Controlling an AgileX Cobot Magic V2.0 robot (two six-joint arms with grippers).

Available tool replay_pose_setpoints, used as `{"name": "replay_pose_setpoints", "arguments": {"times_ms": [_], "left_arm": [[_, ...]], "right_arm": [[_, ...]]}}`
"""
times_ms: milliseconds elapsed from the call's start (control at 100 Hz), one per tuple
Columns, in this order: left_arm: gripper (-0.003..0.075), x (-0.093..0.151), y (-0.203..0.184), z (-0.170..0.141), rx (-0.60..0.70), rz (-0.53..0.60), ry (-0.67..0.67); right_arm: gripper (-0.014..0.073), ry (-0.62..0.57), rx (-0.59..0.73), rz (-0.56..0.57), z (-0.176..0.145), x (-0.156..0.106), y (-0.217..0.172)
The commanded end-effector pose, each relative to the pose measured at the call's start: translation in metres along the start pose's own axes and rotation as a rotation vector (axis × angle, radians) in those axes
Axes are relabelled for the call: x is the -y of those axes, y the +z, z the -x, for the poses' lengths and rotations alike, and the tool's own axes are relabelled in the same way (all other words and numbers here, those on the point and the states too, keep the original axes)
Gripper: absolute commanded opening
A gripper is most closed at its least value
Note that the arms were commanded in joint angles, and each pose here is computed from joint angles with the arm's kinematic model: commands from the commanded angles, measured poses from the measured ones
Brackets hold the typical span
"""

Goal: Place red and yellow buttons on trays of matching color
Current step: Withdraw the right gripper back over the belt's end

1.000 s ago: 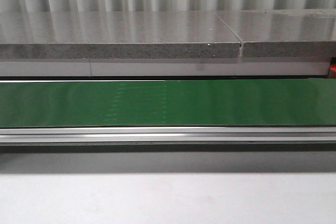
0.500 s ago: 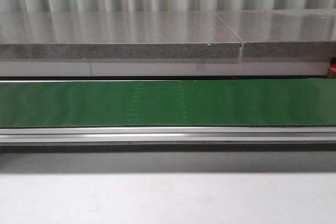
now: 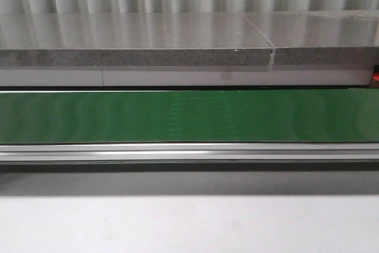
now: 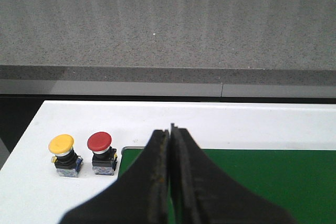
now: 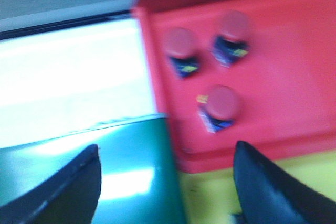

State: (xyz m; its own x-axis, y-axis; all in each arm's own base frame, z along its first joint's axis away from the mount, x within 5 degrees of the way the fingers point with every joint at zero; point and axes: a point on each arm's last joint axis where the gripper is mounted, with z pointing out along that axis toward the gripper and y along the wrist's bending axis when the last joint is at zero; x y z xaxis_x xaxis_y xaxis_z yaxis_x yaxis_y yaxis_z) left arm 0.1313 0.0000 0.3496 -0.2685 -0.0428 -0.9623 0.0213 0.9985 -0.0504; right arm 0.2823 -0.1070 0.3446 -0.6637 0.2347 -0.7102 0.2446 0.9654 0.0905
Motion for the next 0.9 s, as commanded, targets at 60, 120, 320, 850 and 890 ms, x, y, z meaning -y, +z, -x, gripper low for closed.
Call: {"name": "replay_pose_setpoints", "arguments": {"times_ms": [60,120,320,850,890], "left_arm": [[-0.0020,0.000,-0.004,0.015,0.106,0.006,-0.008],[-0.0020,0.000,-0.004,0.015,0.106,0.006,-0.008],[-0.0020,0.000,-0.004,0.015,0.106,0.006,-0.008],[-0.0020,0.000,-0.004,0.015,0.106,0.006,-0.008],[-0.0020,0.000,-0.004,0.015,0.106,0.006,-0.008]], "right_arm": [[0.0530,-0.127,0.112,0.092,0.007,-0.044,-0.032],[0.0530,-0.171,0.114,0.126,0.001,-0.059,-0.036],[0.0528,-0.248,0.139,0.197,-0.028,-0.084,-0.055],[0.0125,-0.253,0.187,0.203,-0.098,-0.072,-0.094],[0.0043,-0.254,0.194,0.202,-0.100,-0.072,-0.096]]}}
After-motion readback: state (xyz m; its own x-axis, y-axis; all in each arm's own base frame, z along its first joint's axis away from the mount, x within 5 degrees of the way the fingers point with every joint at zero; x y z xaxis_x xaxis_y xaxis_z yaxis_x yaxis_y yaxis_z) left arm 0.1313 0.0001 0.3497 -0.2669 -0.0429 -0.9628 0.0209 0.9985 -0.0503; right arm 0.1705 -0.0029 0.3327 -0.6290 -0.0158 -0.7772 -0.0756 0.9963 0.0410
